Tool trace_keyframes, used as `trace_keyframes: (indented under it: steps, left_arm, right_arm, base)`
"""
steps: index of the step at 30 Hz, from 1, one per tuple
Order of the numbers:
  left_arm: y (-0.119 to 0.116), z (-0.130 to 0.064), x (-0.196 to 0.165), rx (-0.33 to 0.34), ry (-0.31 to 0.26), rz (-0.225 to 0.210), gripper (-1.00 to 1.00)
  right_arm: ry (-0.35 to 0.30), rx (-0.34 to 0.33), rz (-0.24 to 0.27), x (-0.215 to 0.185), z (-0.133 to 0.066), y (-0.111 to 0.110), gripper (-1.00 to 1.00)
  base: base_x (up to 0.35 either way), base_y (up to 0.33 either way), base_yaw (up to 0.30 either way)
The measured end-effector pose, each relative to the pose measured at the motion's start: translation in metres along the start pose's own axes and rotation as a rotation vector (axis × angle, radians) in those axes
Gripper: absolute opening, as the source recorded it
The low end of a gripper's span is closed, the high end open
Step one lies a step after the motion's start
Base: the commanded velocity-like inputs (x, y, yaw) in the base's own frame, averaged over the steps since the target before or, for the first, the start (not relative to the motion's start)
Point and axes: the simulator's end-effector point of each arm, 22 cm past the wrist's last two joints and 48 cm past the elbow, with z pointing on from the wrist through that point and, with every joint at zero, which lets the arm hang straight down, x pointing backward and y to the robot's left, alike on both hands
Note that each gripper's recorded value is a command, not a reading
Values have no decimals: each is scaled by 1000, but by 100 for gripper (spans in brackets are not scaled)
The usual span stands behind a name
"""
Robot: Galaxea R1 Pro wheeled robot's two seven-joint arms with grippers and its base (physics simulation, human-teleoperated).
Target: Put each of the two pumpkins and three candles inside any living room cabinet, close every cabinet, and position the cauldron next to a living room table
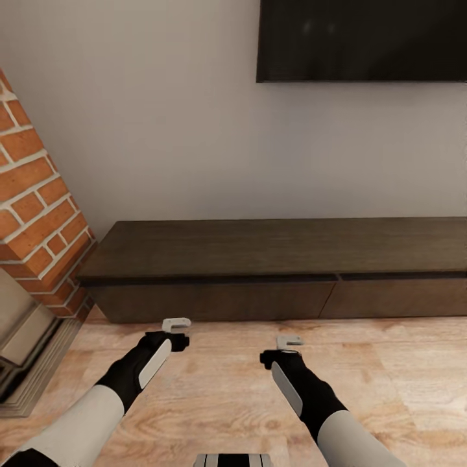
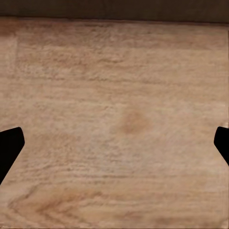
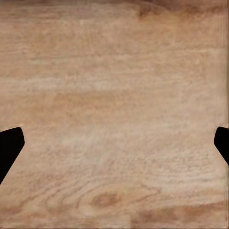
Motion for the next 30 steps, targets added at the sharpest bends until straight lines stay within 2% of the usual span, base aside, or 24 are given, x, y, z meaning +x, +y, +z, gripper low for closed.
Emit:
trace_keyframes:
  steps: [4, 5, 7, 8, 10, 11, 16, 22, 26, 30]
  left_arm:
    - [13, 0, 20, -25, 70, 9, 100]
    - [19, 3, 33, -38, 102, 9, 100]
    - [26, 4, 45, -52, 130, 9, 100]
    - [31, 6, 56, -63, 157, 9, 100]
    - [34, 5, 63, -69, 174, 2, 100]
    - [36, 5, 71, -69, 193, -14, 100]
    - [47, 3, 98, -83, 259, -72, 100]
    - [65, 1, 115, -133, 262, -113, 100]
    - [69, -4, 120, -148, 271, -119, 100]
    - [70, -11, 114, -150, 269, -121, 100]
  right_arm:
    - [30, 2, -2, 2, -6, -4, 100]
    - [28, 3, -1, 0, -7, -5, 100]
    - [18, -2, 2, -3, -10, -4, 100]
    - [19, -24, 3, -1, -11, 1, 100]
    - [23, -64, 4, 5, -13, 9, 100]
    - [33, -97, 5, 13, -14, 16, 100]
    - [48, -131, 7, 17, -22, 22, 100]
    - [74, -135, 5, 26, -31, 22, 100]
    - [92, -131, 7, 31, -36, 20, 100]
    - [72, -126, 15, 23, -41, 18, 100]
  base:
    - [0, 0, 0]
    - [0, 0, 0]
    - [0, 0, 0]
    - [0, 0, 0]
    - [0, 0, 0]
    - [0, 0, 0]
    - [0, 0, 0]
    - [0, 0, 0]
    - [0, 0, 0]
    - [0, 0, 0]
